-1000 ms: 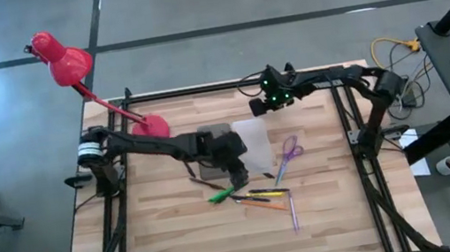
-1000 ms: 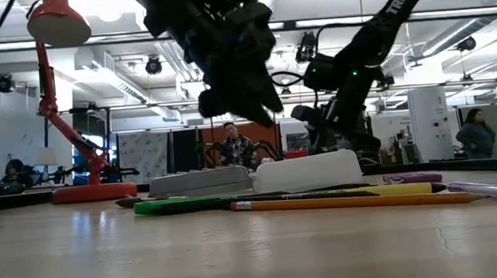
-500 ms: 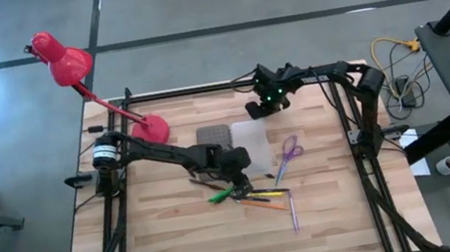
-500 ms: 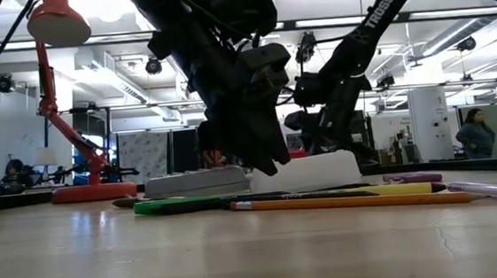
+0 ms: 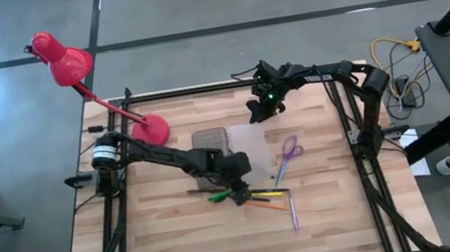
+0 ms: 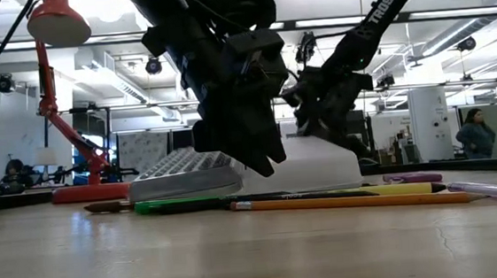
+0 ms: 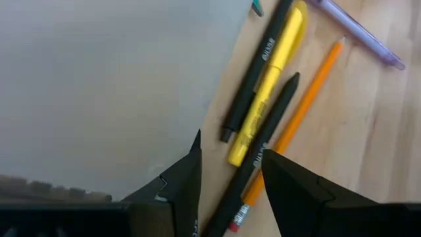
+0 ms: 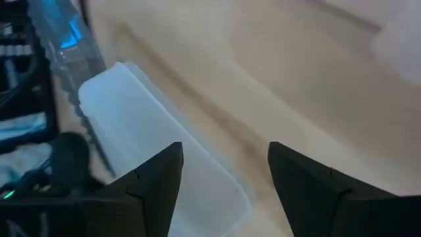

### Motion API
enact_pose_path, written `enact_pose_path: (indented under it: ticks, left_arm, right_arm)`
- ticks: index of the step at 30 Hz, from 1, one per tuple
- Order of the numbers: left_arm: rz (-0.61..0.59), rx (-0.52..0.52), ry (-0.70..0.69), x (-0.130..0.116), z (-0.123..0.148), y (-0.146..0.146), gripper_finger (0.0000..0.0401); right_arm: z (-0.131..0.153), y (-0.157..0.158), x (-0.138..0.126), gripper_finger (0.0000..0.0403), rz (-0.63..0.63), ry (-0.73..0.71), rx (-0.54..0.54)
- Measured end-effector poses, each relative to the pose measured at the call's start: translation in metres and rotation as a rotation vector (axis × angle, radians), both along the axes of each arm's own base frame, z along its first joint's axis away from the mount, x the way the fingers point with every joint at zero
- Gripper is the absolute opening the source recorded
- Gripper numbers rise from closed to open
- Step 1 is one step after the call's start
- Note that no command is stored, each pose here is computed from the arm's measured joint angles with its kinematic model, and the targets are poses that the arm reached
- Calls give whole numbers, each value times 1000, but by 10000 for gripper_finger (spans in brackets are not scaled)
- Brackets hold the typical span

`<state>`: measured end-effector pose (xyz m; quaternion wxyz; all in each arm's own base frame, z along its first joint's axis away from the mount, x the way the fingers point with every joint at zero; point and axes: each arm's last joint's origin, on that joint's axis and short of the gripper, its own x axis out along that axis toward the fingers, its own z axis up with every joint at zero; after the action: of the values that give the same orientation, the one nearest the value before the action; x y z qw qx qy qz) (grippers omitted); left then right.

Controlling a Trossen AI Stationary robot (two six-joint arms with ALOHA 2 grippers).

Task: Pick & place school supplies into a supply box
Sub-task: Prepare the supply box to put school supplies into it

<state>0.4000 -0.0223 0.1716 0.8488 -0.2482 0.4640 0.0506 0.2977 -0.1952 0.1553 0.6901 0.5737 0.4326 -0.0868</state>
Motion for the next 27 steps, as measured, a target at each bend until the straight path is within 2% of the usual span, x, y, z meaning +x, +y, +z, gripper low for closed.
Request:
enact_pose_path:
  ticks: [5, 10, 14, 17, 21, 27]
  left_arm:
    - [-11, 19, -5, 0, 0, 0, 147]
    - [7, 77, -20, 1, 2, 1, 147]
    - [46, 184, -20, 1, 2, 9, 147]
    - [62, 201, -39, 4, 7, 11, 147]
    - [64, 206, -55, 6, 14, 13, 147]
    - [51, 190, -59, 2, 28, 6, 147]
  right_arm:
    - [21, 3, -3, 219, 31, -87, 18]
    - [61, 11, -5, 219, 92, -240, 32]
    - [88, 31, -6, 219, 146, -300, 23]
    - [106, 49, -5, 219, 186, -339, 14]
    - [113, 79, 3, 219, 260, -343, 13]
    - [114, 113, 15, 219, 308, -303, -64]
